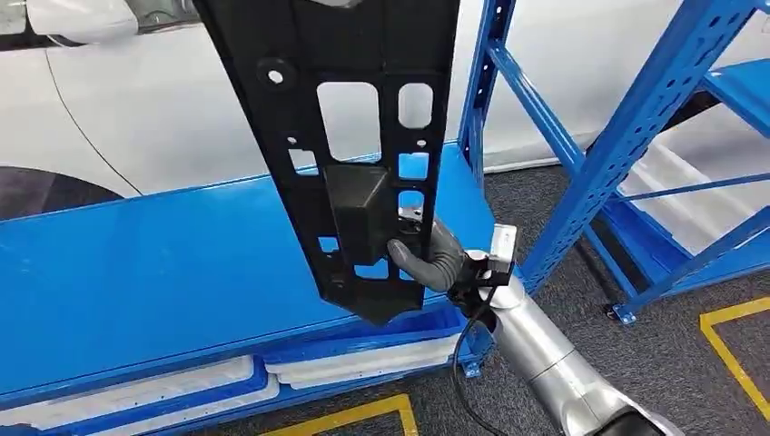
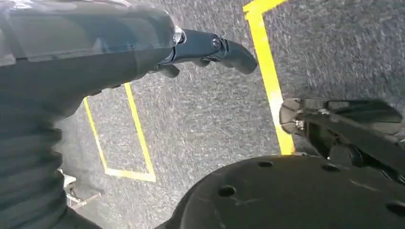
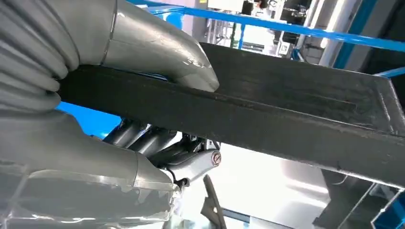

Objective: Take the parts from the cabinet and place them on the table.

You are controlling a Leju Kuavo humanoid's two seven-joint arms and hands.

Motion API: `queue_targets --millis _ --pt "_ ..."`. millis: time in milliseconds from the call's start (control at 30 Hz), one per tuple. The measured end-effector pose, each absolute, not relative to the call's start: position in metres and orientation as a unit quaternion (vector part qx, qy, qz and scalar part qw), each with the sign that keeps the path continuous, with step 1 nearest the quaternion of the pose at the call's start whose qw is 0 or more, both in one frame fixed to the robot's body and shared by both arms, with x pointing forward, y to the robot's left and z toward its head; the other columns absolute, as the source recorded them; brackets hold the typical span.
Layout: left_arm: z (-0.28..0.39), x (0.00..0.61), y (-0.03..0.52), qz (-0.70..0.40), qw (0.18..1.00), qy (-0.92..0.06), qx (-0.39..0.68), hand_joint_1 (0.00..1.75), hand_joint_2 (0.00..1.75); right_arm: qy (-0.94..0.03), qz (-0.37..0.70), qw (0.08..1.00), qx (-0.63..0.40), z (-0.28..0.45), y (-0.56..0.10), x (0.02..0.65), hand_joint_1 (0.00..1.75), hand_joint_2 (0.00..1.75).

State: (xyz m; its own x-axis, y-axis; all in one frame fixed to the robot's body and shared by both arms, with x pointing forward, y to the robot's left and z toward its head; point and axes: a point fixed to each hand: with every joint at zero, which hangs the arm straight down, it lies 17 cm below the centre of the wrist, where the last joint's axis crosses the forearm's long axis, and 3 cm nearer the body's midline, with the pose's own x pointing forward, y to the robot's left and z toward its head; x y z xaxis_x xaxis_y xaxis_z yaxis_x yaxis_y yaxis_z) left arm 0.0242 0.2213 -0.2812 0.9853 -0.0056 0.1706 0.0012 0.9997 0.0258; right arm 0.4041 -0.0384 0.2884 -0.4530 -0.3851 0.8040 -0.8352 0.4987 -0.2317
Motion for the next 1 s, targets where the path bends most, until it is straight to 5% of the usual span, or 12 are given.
queue_targets --millis 1000 --pt "-0.281 0.023 0.222 0.020 0.996 -0.091 0.012 0.00 1.75 -0.790 0.288 0.373 0.392 0.309 -0.036 0.423 1.75 1.75"
